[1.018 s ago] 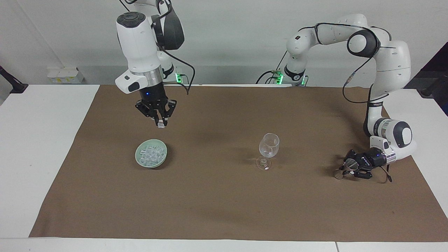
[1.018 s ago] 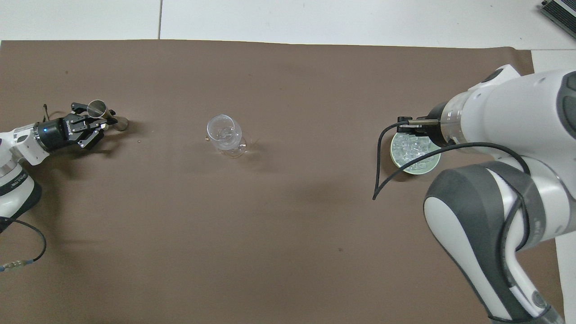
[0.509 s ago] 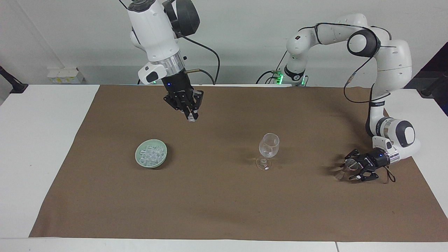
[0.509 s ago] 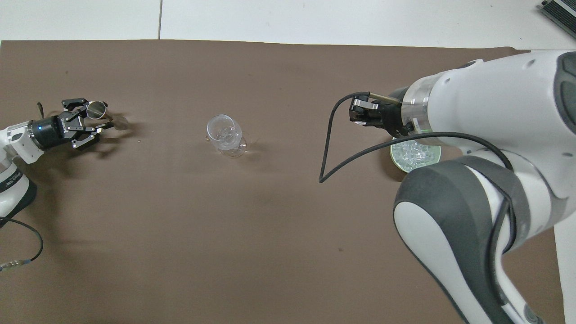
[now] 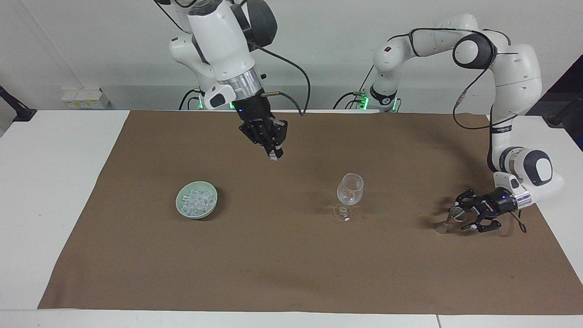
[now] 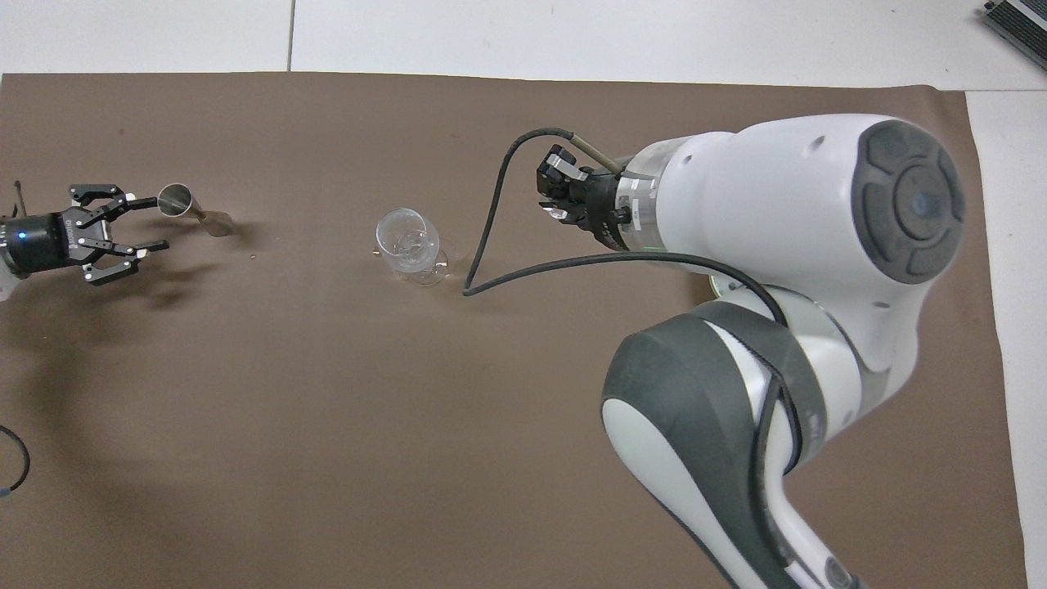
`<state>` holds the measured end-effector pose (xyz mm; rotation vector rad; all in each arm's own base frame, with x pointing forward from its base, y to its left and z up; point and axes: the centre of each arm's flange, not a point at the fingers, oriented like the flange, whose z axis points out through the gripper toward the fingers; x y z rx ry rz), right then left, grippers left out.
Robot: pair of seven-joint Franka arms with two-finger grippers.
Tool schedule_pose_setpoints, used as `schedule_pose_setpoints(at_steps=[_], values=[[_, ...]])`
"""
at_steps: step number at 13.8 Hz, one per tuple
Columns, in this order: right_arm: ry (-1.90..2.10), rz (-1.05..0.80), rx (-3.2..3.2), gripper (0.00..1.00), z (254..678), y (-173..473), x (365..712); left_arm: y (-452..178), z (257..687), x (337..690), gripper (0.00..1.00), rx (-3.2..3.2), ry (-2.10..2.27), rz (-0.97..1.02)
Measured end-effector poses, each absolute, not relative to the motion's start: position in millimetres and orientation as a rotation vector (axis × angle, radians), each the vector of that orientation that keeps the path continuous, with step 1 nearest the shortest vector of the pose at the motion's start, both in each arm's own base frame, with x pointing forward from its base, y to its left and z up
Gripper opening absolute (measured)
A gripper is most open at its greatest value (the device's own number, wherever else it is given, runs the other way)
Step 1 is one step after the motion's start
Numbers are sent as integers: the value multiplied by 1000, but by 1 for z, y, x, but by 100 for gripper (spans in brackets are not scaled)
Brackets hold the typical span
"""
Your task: Pour wine and add ice with both arms
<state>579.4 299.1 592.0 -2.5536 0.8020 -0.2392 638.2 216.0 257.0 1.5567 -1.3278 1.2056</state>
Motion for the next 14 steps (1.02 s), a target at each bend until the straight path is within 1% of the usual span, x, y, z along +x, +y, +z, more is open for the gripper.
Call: schedule_pose_setpoints(at_steps=[3,5,8,11,12,14], values=[[872,-220,-2490,23,588,318,584,219,321,629,67,1647,-1341,996],[889,-187,-2480,23,580,333,583,204,370,628,67,1742,-1303,848],[901,-164,-2475,23,575,344,580,148,445,631,67,1879,-1316,667],[881,-154,-2476,23,573,357,578,83,527,621,67,2106,-1217,485],[879,-153,-2475,23,573,358,579,63,548,616,67,2170,-1174,437],[868,-147,-2477,23,571,364,577,29,575,606,67,2294,-1107,346]])
